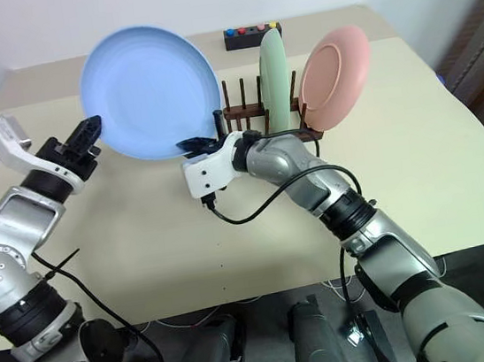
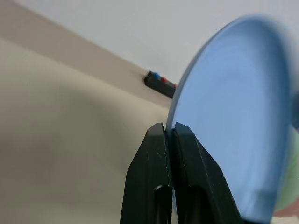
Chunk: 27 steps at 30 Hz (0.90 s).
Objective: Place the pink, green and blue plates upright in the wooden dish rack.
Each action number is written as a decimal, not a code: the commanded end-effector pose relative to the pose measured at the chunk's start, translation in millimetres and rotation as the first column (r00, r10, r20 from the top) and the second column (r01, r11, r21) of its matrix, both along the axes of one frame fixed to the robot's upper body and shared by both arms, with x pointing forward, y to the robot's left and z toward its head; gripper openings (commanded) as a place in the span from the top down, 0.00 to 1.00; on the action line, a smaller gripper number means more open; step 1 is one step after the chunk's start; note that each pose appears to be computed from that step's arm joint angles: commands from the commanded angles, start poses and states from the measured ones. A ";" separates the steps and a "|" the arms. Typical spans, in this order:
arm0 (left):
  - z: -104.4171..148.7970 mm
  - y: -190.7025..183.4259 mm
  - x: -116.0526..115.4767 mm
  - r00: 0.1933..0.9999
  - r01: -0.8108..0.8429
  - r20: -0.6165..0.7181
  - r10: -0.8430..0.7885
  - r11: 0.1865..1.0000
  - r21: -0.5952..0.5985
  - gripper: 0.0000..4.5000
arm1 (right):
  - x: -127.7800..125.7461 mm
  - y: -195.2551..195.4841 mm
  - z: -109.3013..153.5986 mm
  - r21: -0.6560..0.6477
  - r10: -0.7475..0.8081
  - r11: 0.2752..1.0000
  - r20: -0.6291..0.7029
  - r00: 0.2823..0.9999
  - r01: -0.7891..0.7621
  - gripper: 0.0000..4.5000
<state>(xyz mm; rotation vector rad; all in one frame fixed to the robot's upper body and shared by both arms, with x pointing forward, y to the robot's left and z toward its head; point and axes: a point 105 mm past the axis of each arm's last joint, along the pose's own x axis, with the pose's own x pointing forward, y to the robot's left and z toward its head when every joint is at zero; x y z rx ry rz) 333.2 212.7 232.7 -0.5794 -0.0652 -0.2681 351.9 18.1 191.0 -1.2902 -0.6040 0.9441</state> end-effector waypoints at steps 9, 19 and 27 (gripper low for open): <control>14.1 5.2 5.8 0.997 0.059 0.066 -0.048 0.983 -0.173 0.36 | 12.1 -13.9 51.5 0.155 -0.079 0.986 0.146 0.986 0.056 1.00; 12.5 38.3 -29.9 0.958 0.172 0.203 -0.204 0.972 0.162 0.01 | -5.4 -23.2 133.1 0.722 0.156 0.691 -0.099 0.983 -0.037 1.00; 6.9 17.5 -33.0 0.920 0.183 0.228 -0.319 0.863 0.471 0.01 | -9.7 -54.5 176.5 0.949 0.670 0.276 -0.303 0.678 0.152 1.00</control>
